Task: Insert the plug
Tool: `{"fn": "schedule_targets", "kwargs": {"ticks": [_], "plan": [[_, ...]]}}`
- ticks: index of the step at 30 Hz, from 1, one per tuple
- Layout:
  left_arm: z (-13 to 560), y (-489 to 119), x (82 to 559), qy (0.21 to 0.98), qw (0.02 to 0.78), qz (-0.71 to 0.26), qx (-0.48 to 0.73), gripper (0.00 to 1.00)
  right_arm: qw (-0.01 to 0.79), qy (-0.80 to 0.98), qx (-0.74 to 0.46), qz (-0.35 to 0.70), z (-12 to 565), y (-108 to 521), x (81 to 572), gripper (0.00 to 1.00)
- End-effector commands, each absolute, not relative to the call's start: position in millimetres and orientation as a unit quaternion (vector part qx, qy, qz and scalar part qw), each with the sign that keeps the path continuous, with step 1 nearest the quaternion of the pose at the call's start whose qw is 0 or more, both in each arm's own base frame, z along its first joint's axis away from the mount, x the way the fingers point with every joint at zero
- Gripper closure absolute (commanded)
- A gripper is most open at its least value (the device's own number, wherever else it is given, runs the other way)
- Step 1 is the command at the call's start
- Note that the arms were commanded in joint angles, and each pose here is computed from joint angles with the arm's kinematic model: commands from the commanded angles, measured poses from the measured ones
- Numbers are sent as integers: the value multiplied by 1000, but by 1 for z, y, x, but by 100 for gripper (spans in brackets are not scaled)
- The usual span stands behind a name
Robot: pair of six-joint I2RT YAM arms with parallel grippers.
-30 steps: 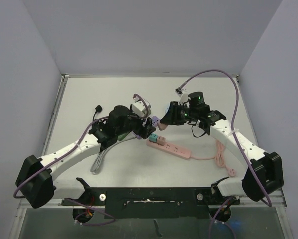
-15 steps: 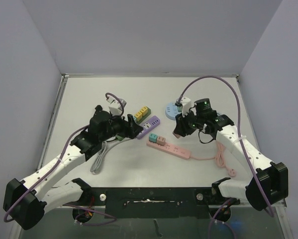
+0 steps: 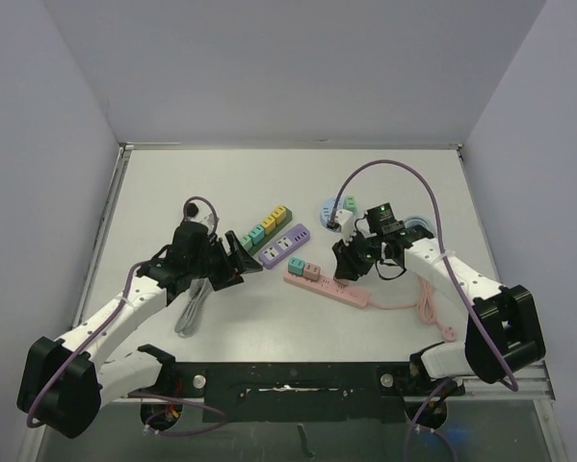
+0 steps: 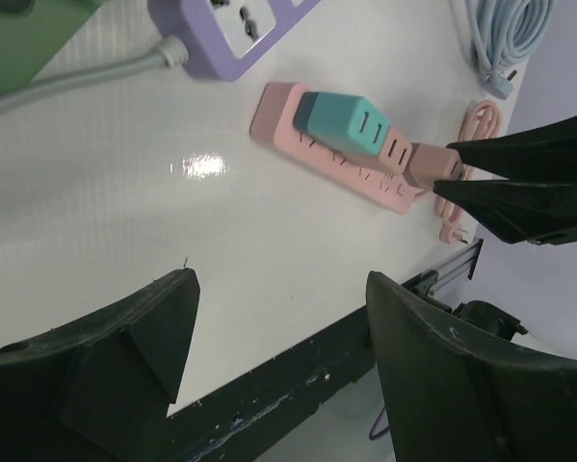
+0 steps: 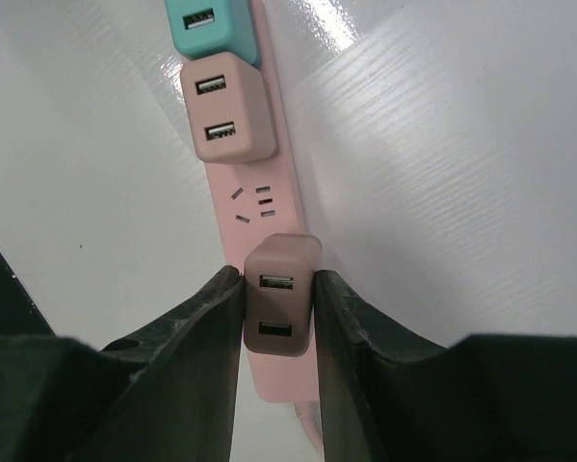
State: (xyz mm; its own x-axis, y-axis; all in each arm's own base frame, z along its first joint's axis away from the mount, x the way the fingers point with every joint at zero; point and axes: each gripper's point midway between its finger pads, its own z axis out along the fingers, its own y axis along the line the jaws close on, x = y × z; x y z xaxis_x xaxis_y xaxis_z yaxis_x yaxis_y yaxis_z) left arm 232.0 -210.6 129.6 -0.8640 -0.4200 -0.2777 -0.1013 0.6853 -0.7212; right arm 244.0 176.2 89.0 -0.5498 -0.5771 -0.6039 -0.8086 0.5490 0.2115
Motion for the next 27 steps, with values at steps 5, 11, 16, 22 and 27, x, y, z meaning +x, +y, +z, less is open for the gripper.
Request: {"fn": "schedule_targets", "kwargs": {"ticks": [5,11,16,22,27], "plan": [[132,-215,227,886,187,-391,-167,32,316,814,-433,226,97,193,274,79],[119,-212,224,891,180,-379,-174,32,324,811,-436,217,97,194,280,80],[113,-212,224,892,177,-377,-175,34,320,803,-444,236,99,201,272,80],[112,-211,223,892,179,-376,-175,37,321,790,-450,264,112,206,259,80],[109,-210,223,894,179,-373,-174,37,313,786,-453,283,107,211,254,80]]}}
